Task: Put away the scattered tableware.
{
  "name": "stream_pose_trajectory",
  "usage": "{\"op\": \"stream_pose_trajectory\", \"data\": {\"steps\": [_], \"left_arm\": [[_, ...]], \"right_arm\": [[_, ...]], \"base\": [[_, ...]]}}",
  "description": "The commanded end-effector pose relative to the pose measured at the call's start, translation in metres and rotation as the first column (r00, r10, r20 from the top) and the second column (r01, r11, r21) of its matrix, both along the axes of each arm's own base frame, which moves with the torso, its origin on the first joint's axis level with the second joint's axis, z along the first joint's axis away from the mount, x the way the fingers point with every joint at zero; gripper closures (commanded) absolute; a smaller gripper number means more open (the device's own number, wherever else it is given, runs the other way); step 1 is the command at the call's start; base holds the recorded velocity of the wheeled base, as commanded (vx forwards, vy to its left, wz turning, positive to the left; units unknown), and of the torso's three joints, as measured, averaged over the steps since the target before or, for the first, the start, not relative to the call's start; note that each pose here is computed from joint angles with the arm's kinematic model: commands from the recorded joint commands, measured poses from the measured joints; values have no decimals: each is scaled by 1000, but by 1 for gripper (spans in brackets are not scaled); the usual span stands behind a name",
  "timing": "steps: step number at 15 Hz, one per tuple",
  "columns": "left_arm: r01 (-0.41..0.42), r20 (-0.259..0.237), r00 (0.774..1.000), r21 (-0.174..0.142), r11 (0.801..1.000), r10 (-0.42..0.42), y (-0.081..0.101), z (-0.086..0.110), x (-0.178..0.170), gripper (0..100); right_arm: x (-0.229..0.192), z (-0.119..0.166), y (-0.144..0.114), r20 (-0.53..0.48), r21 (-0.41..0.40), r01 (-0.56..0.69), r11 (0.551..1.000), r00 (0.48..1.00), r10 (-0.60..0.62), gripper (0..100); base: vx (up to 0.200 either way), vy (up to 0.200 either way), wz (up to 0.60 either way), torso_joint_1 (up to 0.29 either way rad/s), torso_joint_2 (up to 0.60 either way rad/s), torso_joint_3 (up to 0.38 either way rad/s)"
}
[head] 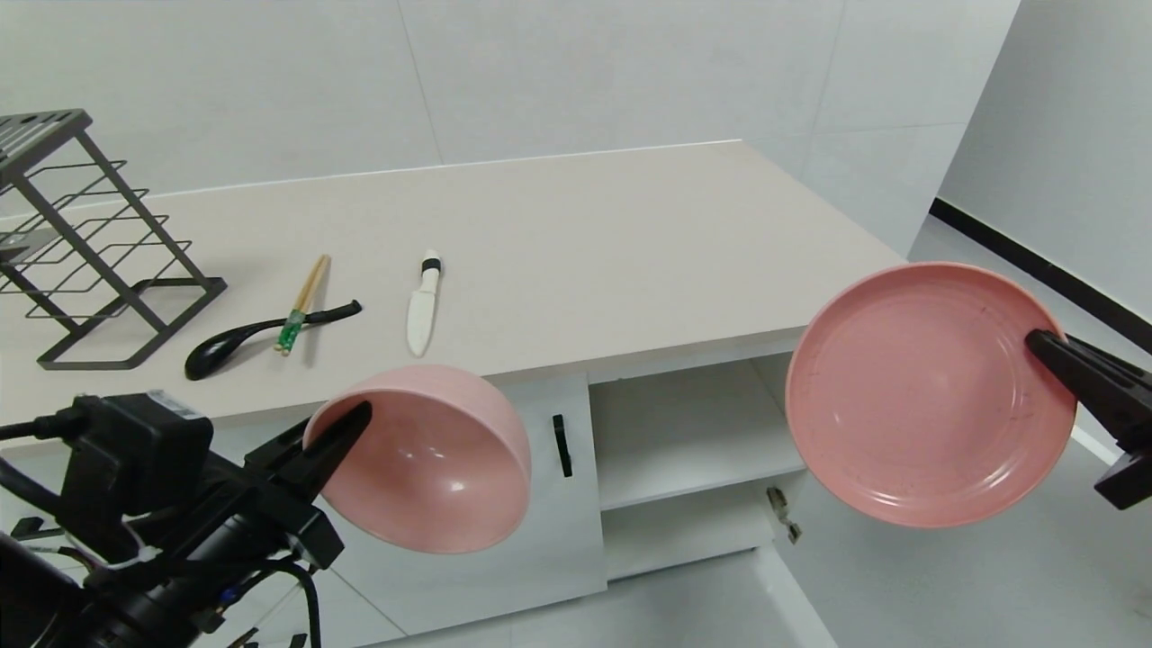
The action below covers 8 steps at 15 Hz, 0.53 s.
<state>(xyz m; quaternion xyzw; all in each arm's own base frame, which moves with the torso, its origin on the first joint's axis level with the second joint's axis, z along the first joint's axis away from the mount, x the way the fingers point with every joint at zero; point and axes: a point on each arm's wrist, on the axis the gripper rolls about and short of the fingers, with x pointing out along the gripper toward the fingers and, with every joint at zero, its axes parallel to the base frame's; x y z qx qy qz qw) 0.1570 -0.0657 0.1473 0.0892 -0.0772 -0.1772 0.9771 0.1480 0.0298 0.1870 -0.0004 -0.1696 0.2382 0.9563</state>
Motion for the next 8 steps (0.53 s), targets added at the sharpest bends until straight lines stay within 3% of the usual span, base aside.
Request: {"op": "stream_pose_trajectory", "data": {"steps": [1,8], "left_arm": [[3,-8,1000,-26,1000,-3,0,0,1,100],[7,-22,1000,-33,999,-8,1,-3,-2,100]], "right_arm": [[0,0,0,2,-1,0,1000,1000,0,100],[0,0,0,1,-1,0,1000,1000,0,100]], "base": [[0,0,0,-159,286,134],[0,0,0,-124,239,114]]}}
